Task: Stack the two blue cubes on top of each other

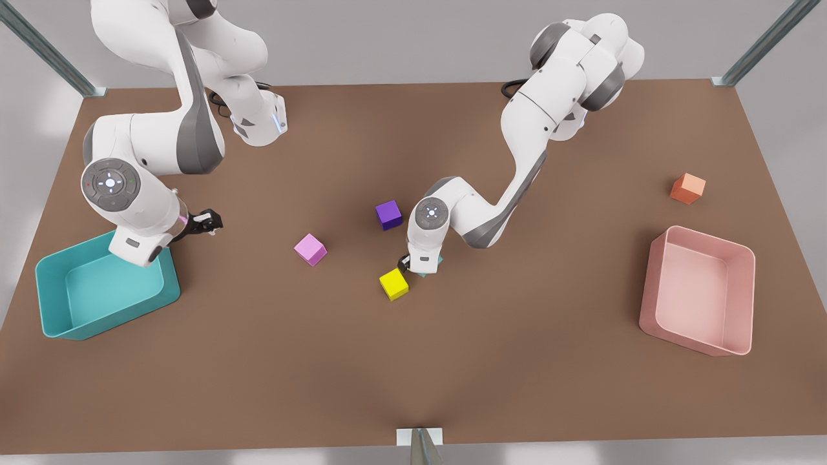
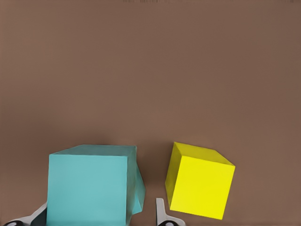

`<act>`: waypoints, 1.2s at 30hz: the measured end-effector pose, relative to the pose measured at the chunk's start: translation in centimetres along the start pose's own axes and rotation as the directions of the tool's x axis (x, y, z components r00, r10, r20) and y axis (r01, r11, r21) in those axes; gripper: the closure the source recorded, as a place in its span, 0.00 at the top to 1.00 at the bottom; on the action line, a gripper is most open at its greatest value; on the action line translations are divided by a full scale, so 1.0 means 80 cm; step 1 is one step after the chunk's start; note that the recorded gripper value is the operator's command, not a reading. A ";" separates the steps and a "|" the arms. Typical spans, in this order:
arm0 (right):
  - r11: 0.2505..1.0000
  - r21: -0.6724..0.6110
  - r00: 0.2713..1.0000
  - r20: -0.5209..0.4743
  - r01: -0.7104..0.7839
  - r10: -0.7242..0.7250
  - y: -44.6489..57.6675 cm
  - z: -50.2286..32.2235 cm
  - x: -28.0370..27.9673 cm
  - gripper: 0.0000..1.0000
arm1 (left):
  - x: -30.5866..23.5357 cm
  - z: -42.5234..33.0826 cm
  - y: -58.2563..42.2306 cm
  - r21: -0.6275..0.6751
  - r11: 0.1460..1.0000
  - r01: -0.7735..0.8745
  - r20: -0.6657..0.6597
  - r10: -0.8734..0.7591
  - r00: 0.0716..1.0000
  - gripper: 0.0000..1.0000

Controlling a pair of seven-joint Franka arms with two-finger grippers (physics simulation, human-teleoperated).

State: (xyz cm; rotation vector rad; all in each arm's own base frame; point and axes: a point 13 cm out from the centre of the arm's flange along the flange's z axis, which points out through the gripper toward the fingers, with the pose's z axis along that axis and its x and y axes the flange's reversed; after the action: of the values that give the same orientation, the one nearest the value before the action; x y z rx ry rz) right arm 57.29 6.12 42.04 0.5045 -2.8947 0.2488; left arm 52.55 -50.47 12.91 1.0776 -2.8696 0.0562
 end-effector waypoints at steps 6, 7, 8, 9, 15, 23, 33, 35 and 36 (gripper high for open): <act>1.000 0.000 1.000 -0.001 0.004 -0.004 0.000 -0.001 0.001 1.00 | 0.000 0.001 0.000 0.000 1.000 0.006 0.000 -0.006 1.000 1.00; 1.000 0.000 1.000 -0.001 0.004 -0.004 0.000 -0.001 0.001 1.00 | 0.000 0.000 0.000 0.000 1.000 0.006 0.000 -0.006 1.000 1.00; 1.000 0.001 1.000 0.001 0.004 -0.004 -0.001 -0.003 0.001 1.00 | 0.000 0.000 0.000 0.000 1.000 0.007 0.000 -0.007 1.000 1.00; 1.000 0.000 1.000 0.003 0.001 -0.001 -0.003 -0.004 0.001 1.00 | 0.000 -0.001 0.000 0.001 1.000 0.008 0.000 -0.008 1.000 1.00; 1.000 0.004 1.000 0.005 0.017 -0.017 0.007 -0.002 -0.005 1.00 | -0.003 -0.048 -0.012 0.037 0.999 0.021 0.005 -0.021 1.000 1.00; 1.000 0.008 1.000 -0.002 0.019 -0.019 0.006 0.004 -0.009 1.00 | -0.026 -0.157 0.000 0.035 0.998 0.060 -0.050 -0.059 0.997 1.00; 1.000 0.018 1.000 0.008 0.018 -0.018 0.009 -0.005 -0.012 1.00 | -0.364 -0.382 0.317 -0.188 0.968 0.163 0.038 -0.159 0.987 1.00; 1.000 0.018 1.000 0.007 0.013 -0.013 0.009 -0.005 -0.012 1.00 | -0.350 -0.397 0.327 -0.201 0.977 0.069 -0.018 -0.074 0.997 1.00; 1.000 0.017 1.000 0.006 0.011 -0.011 0.008 -0.004 -0.012 1.00 | -0.343 -0.397 0.330 -0.208 0.978 0.020 -0.047 -0.031 0.998 1.00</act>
State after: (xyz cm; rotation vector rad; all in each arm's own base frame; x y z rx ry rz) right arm 57.98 7.06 42.06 0.5244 -2.8969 0.2717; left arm 57.63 -10.66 42.03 1.0561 -2.7414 -0.2105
